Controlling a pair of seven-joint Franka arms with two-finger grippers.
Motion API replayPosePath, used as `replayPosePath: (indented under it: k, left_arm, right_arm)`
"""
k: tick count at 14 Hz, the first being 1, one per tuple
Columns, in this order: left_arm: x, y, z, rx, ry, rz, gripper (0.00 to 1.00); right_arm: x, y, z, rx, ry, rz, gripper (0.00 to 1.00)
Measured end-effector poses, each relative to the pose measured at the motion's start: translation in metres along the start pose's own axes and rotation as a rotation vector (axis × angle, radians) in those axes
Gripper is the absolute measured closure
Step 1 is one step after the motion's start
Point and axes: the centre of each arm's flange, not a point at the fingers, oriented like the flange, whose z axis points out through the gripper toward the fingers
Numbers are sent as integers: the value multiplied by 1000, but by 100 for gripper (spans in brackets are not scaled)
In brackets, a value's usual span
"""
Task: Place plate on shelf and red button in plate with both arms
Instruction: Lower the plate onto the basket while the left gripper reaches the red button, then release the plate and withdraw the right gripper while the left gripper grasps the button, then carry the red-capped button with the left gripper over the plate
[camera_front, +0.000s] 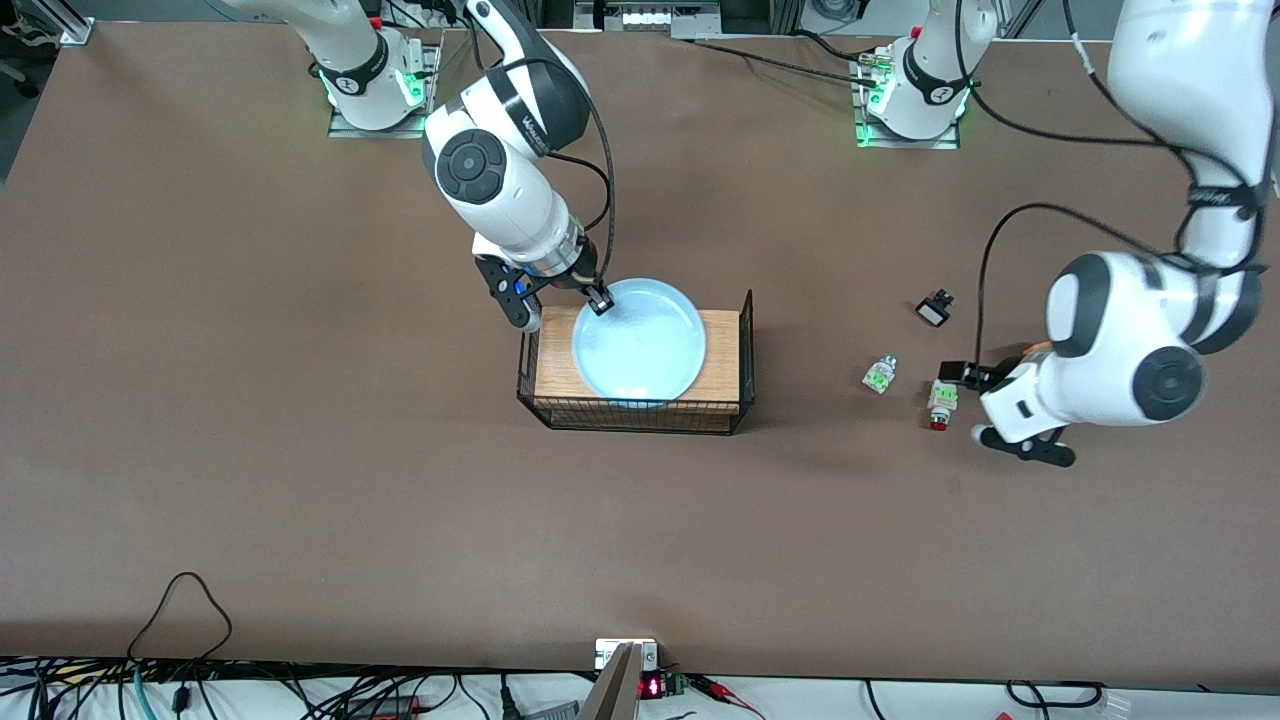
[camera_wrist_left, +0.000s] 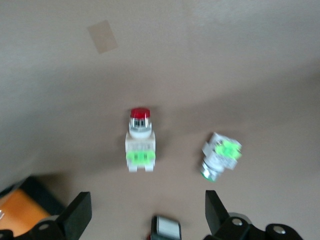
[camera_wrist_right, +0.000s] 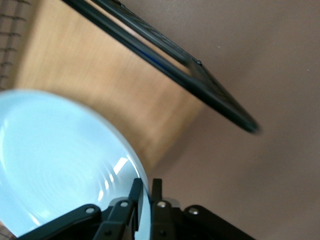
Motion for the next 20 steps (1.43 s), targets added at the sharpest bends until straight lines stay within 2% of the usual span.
replayPosePath:
  k: [3,6,8,10,12,14,15,18,20]
  left_arm:
    - [5,-12,38,4,41,60,0]
    - [8,-25,65,5,68,61,0]
    - [8,-25,84,10,92,61,3]
    - [5,-24,99,15,111,62,7]
    - [4,-25,98,18,118,61,29]
    - [3,-23,95,15,109,63,53]
    - [2,-23,91,14,103,65,57]
    - [0,-15,90,1,61,76,57]
    - [4,0,68,-21,15,99,57]
  right_arm:
    - [7,-9,-20,58,8,9,50]
    - [19,-15,-78,141,22,-12,21]
    - [23,-8,-115,140,63,-91,1]
    - [33,6,-147,67,142,-227,0]
    - [51,19,-178,-28,216,-402,0]
    - [83,29,-212,-95,254,-544,0]
    - [104,34,-230,-106,265,-585,0]
    - [189,56,-270,-120,282,-682,0]
    - [246,75,-286,-141,284,-759,0]
